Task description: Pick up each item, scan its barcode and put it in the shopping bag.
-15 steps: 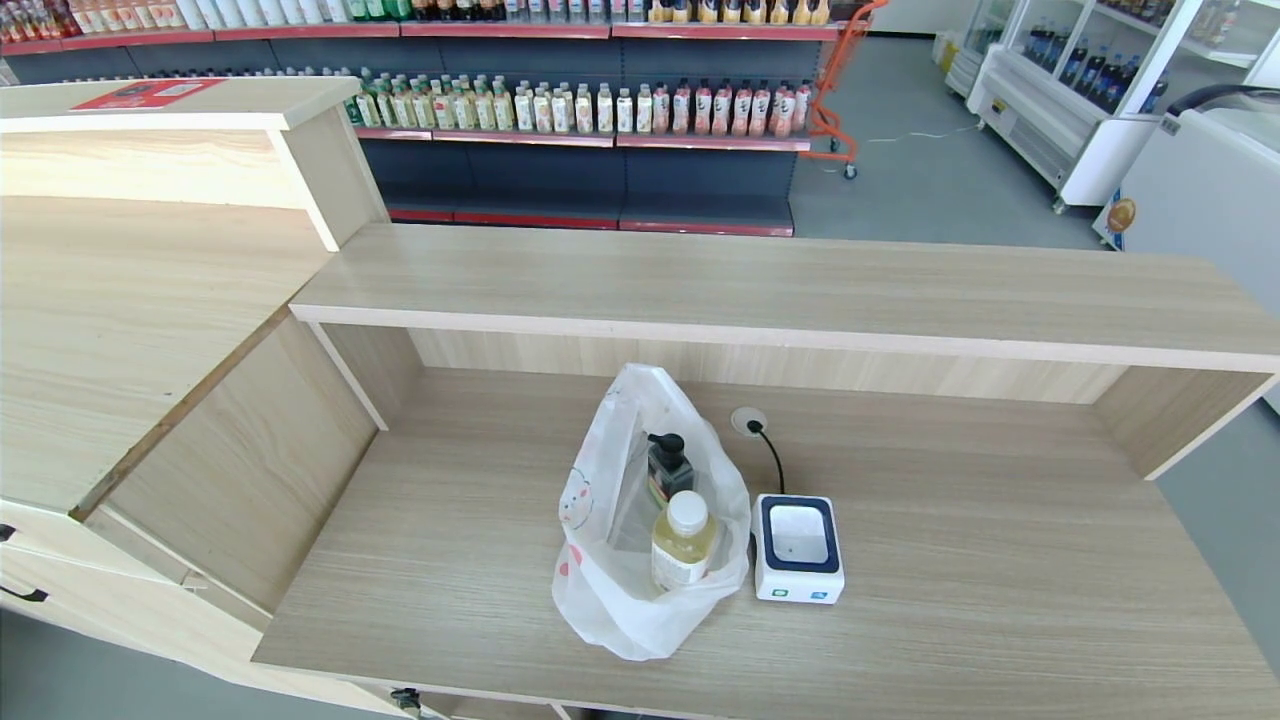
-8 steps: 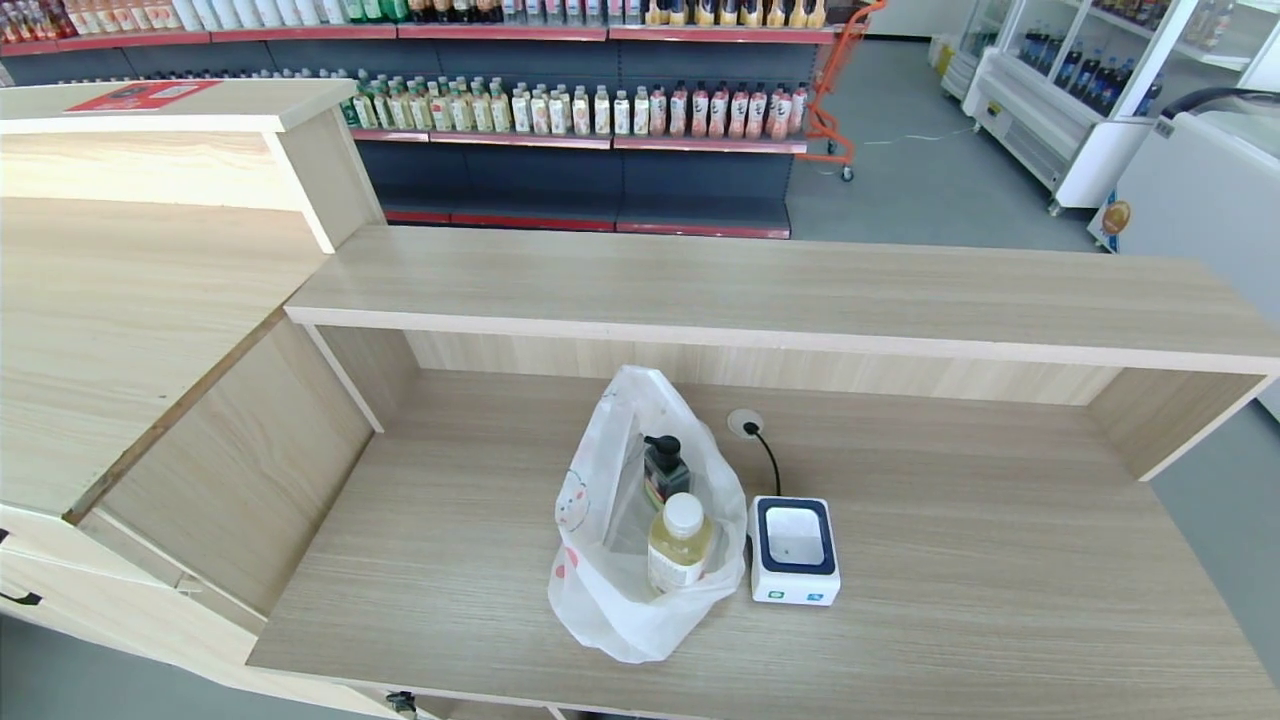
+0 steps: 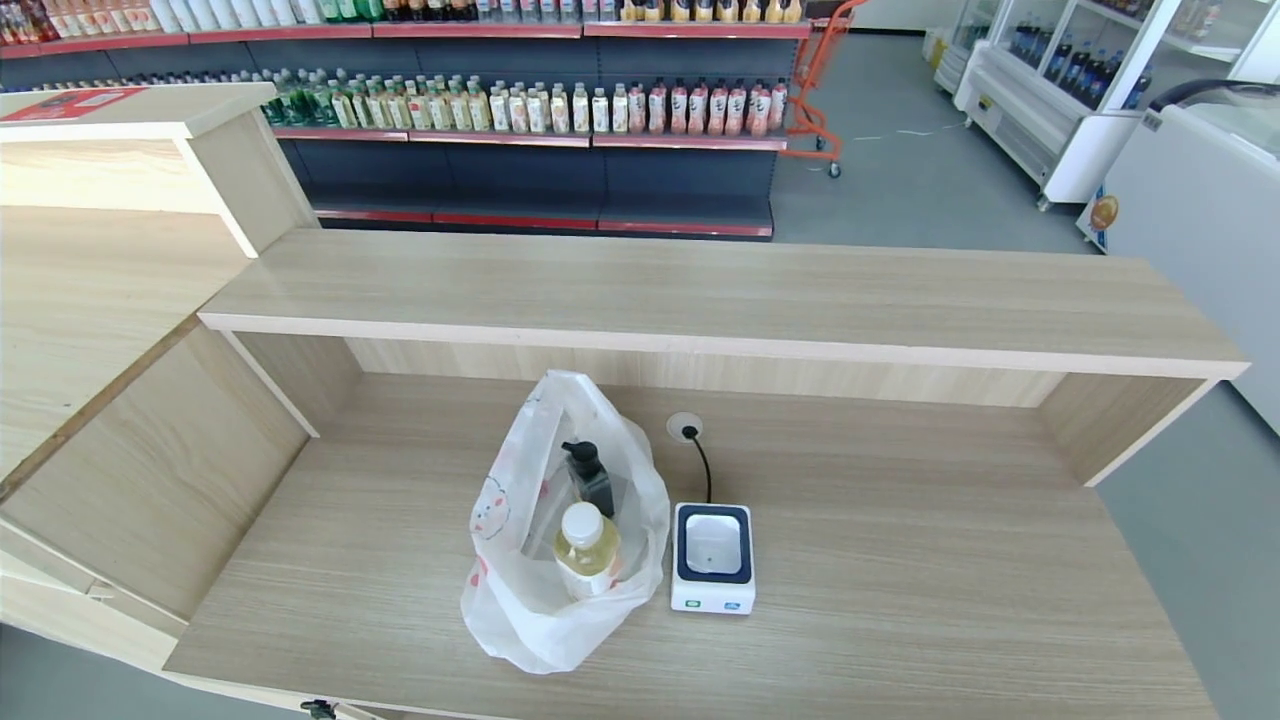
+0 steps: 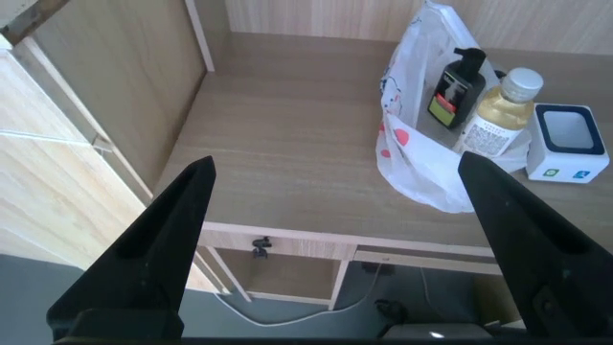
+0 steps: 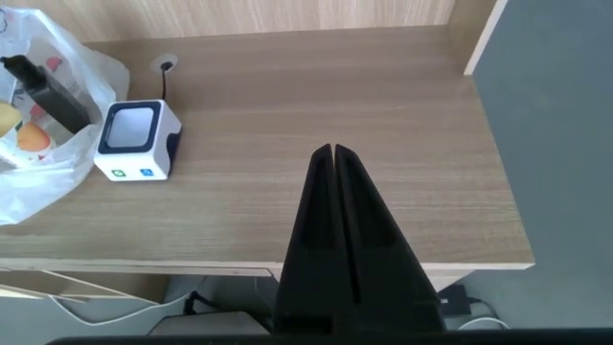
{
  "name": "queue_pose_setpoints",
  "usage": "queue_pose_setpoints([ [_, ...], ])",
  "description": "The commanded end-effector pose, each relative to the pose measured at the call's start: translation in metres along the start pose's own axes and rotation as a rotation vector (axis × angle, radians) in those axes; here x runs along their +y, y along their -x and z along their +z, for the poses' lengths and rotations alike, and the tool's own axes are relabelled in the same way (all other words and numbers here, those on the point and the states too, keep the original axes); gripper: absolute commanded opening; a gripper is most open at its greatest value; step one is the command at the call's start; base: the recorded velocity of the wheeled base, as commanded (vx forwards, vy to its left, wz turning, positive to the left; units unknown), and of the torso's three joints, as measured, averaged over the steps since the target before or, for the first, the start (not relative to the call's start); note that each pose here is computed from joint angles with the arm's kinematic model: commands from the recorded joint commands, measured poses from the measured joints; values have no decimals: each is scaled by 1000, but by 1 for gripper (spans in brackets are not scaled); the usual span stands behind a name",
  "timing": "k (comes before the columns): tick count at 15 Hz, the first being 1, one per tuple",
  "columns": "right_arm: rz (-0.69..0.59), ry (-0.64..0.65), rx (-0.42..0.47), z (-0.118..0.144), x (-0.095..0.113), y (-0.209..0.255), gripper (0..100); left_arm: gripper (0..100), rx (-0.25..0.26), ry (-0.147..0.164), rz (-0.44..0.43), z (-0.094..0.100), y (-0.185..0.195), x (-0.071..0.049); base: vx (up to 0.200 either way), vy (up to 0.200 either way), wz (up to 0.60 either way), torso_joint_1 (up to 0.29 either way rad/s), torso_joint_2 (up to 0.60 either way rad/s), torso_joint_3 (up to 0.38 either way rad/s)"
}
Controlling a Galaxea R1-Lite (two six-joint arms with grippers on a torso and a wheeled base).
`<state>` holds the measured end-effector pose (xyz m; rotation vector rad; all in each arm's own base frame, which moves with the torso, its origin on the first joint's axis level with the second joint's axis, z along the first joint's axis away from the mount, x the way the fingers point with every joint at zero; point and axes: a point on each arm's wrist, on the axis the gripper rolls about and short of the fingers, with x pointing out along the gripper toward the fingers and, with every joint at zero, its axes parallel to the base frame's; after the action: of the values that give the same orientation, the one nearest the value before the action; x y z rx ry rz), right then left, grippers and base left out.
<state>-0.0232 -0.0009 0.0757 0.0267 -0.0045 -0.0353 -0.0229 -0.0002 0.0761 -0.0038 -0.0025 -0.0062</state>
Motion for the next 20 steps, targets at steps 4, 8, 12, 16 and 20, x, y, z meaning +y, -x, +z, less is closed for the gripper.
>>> queue_pose_setpoints([
  [4, 0, 2, 4, 0, 0, 0, 0, 100, -1, 1, 0, 0, 0, 0, 0, 0, 0, 0, 0, 0],
  [8, 0, 1, 4, 0, 0, 0, 0, 100, -1, 1, 0, 0, 0, 0, 0, 0, 0, 0, 0, 0],
  [12, 0, 2, 4, 0, 0, 0, 0, 100, -1, 1, 0, 0, 0, 0, 0, 0, 0, 0, 0, 0],
  [16, 0, 2, 4, 0, 0, 0, 0, 100, -1, 1, 0, 0, 0, 0, 0, 0, 0, 0, 0, 0],
  [20, 0, 1, 4, 0, 0, 0, 0, 100, -1, 1, 0, 0, 0, 0, 0, 0, 0, 0, 0, 0],
])
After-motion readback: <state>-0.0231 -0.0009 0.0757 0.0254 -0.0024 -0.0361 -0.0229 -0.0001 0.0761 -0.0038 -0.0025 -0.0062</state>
